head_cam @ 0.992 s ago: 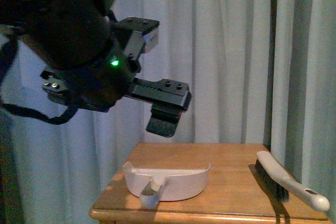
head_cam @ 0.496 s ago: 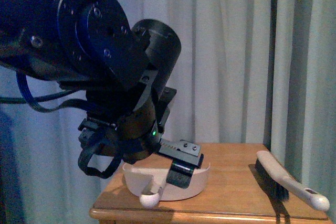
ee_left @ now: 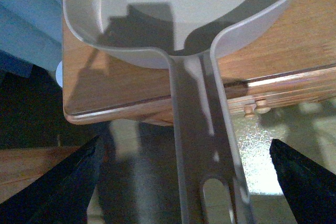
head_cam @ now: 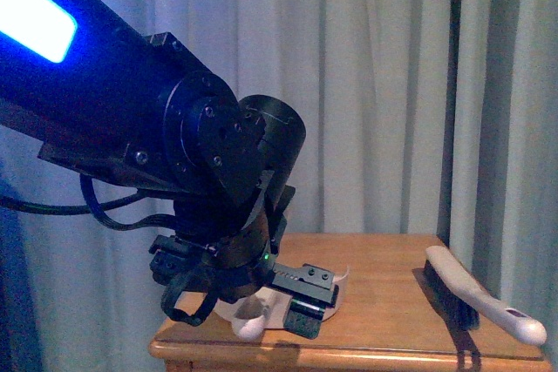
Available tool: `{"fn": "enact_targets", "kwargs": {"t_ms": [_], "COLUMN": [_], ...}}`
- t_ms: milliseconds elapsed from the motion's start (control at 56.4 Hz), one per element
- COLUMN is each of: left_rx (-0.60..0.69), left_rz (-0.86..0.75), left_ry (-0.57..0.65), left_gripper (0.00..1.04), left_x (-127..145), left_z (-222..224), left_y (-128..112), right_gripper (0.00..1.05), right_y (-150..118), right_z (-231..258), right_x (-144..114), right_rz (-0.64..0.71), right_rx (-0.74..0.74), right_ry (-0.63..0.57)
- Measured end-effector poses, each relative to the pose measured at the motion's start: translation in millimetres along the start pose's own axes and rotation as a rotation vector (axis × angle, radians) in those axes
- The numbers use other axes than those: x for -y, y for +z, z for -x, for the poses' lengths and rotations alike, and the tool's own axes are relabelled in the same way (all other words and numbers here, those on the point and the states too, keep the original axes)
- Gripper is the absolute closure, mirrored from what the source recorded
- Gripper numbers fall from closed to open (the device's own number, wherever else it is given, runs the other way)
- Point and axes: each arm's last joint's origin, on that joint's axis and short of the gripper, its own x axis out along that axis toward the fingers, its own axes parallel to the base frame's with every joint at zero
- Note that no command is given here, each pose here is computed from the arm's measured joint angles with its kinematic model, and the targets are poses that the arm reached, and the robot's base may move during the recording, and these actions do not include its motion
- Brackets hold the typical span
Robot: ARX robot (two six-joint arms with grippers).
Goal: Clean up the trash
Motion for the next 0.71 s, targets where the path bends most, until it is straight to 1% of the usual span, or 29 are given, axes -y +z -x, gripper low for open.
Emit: {"fn": "enact_targets", "kwargs": {"t_ms": [337,709], "left_rx": [-0.049,-0.037], "left_rz": [0.003,0.021], "left_ry": [0.002,0.0], "left_gripper": [0.08,0.08], "left_x": [5.8,7.2], "left_z": [-20.0,-24.2], "left_y": [-7.9,-2.4], "right_gripper": [0.07,0.07], "right_y": [0.0,0.0], "right_z": [0.0,0.0], "right_x": [0.0,0.0], "right_rz": [0.0,0.0], "right_rx": [0.0,0.0], "right_ry": [0.0,0.0]}}
